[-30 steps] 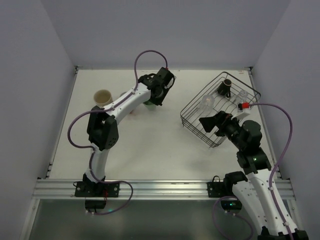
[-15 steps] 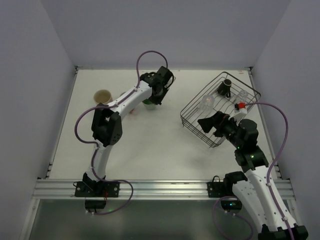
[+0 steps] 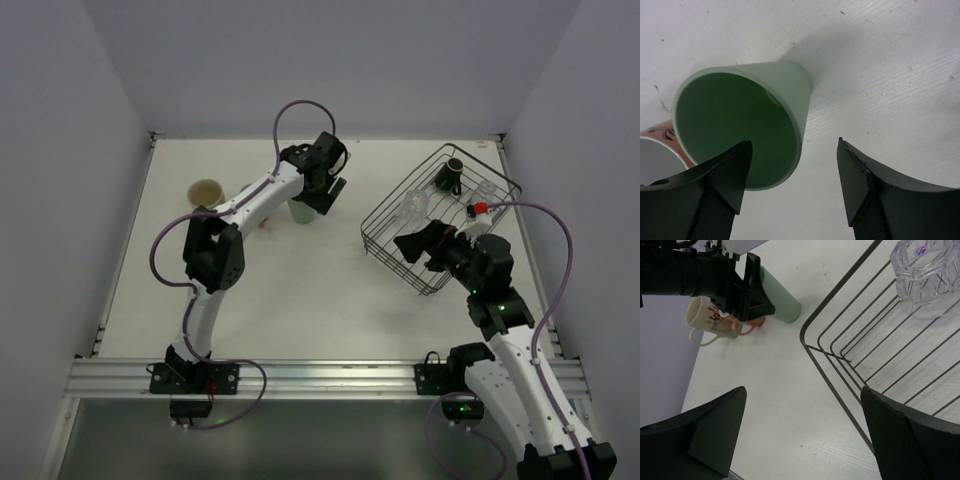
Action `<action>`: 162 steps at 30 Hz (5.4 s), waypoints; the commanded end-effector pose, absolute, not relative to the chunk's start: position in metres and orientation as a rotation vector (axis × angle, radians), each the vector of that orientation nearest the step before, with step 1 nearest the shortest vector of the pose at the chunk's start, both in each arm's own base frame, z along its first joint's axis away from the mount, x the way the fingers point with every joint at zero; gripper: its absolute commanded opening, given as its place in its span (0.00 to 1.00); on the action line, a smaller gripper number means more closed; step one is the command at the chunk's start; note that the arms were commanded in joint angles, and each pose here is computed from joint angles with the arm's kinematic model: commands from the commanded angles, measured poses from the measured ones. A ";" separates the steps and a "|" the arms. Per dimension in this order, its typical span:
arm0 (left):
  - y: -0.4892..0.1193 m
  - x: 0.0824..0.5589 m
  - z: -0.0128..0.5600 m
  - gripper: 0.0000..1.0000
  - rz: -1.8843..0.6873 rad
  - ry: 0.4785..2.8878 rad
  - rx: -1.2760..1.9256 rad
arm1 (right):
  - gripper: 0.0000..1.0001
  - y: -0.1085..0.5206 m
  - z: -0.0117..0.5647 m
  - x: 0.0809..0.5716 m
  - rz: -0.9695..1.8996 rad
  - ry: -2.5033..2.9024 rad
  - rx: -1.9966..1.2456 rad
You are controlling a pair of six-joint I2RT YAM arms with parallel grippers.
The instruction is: Unload the cups from the dish rack
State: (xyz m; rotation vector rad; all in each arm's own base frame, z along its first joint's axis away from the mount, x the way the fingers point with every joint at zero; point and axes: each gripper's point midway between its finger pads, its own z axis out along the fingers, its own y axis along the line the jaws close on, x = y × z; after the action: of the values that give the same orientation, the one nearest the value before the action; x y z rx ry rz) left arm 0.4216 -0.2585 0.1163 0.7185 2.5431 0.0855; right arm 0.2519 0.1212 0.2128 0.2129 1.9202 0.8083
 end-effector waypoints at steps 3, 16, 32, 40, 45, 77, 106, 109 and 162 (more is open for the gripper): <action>-0.259 0.445 0.165 0.84 0.078 2.408 0.596 | 0.99 0.115 0.228 0.268 0.767 1.857 0.237; -0.264 0.457 0.282 1.00 -0.096 2.097 0.378 | 0.99 0.076 0.212 0.311 0.469 1.889 0.385; -0.224 0.276 0.382 1.00 -0.690 1.629 0.354 | 0.99 0.068 0.181 0.406 0.241 2.035 0.435; -0.161 0.247 0.352 1.00 -0.465 1.627 0.335 | 0.99 0.063 0.160 0.428 0.145 2.101 0.435; -0.160 0.250 0.329 1.00 -0.429 1.664 0.347 | 0.99 0.063 0.139 0.441 0.099 2.168 0.427; -0.270 0.194 0.346 1.00 -1.241 1.587 0.549 | 0.43 0.118 0.273 0.339 0.761 1.758 0.329; -0.370 0.208 0.313 0.73 -1.521 1.569 0.492 | 0.42 0.182 0.285 0.233 1.541 1.585 0.202; -0.371 0.206 0.313 0.53 -1.549 1.552 0.475 | 0.42 0.185 0.278 0.233 1.587 1.592 0.212; -0.117 0.247 0.095 0.00 0.128 2.676 0.395 | 0.99 0.138 0.231 0.237 0.955 1.821 0.130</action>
State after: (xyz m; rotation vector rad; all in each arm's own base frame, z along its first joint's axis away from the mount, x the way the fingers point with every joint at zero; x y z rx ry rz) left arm 0.2401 -0.1231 0.0912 0.3620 2.6628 0.0978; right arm 0.2358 0.1344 0.2274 0.1751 1.8495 0.9379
